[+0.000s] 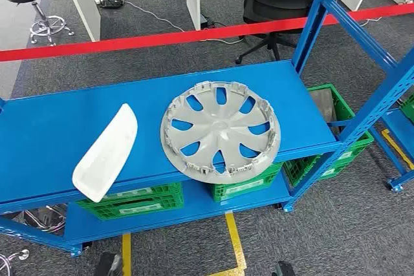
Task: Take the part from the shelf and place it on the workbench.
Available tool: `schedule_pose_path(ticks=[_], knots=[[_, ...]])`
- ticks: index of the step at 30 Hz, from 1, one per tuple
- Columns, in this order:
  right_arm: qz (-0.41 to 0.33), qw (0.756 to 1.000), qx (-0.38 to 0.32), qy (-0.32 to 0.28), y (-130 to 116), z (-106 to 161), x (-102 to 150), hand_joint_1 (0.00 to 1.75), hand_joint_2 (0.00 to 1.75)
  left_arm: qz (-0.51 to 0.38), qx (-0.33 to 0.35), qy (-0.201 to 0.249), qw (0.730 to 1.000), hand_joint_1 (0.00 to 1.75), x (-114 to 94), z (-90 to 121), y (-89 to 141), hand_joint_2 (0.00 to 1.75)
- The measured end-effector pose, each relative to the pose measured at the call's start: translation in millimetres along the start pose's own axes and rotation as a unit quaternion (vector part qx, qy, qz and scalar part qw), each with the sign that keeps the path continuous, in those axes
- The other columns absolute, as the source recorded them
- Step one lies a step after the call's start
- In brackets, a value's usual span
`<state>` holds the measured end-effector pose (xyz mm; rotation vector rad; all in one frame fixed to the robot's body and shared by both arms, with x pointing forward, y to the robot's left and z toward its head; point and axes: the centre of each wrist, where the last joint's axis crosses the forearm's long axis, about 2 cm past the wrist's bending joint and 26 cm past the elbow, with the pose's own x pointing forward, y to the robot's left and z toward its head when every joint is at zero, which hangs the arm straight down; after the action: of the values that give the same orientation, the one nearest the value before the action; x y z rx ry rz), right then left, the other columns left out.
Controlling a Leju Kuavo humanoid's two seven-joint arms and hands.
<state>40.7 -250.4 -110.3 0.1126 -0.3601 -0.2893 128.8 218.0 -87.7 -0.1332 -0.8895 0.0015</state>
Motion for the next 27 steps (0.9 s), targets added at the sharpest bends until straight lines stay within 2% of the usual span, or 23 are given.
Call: schedule_pose_path(ticks=[2, 7, 16, 22, 27], knots=[[0.002, 1.0, -0.001, -0.001, -1, 0, 1, 0.0, 0.0, -0.011, -0.016, -0.011, 1.0, 0.0, 7, -4, -9, 0.0], [-0.003, 1.0, -0.005, -0.005, -3, -1, 6, 0.0, 0.0, -0.076, -0.113, -0.079, 0.988, 0.0, 40, -22, -47, 0.0], [0.026, 1.0, 0.002, -0.002, -5, -1, 6, 0.0, 0.0, -0.129, -0.234, -0.154, 0.951, 0.0, 69, -29, -86, 0.0], [0.032, 0.999, 0.004, -0.002, -4, -2, 7, 0.0, 0.0, -0.155, -0.285, -0.19, 0.927, 0.0, 86, -29, -108, 0.0], [0.036, 0.999, 0.005, -0.002, -4, -2, 8, 0.0, 0.0, -0.176, -0.303, -0.216, 0.911, 0.0, 97, -29, -117, 0.0]])
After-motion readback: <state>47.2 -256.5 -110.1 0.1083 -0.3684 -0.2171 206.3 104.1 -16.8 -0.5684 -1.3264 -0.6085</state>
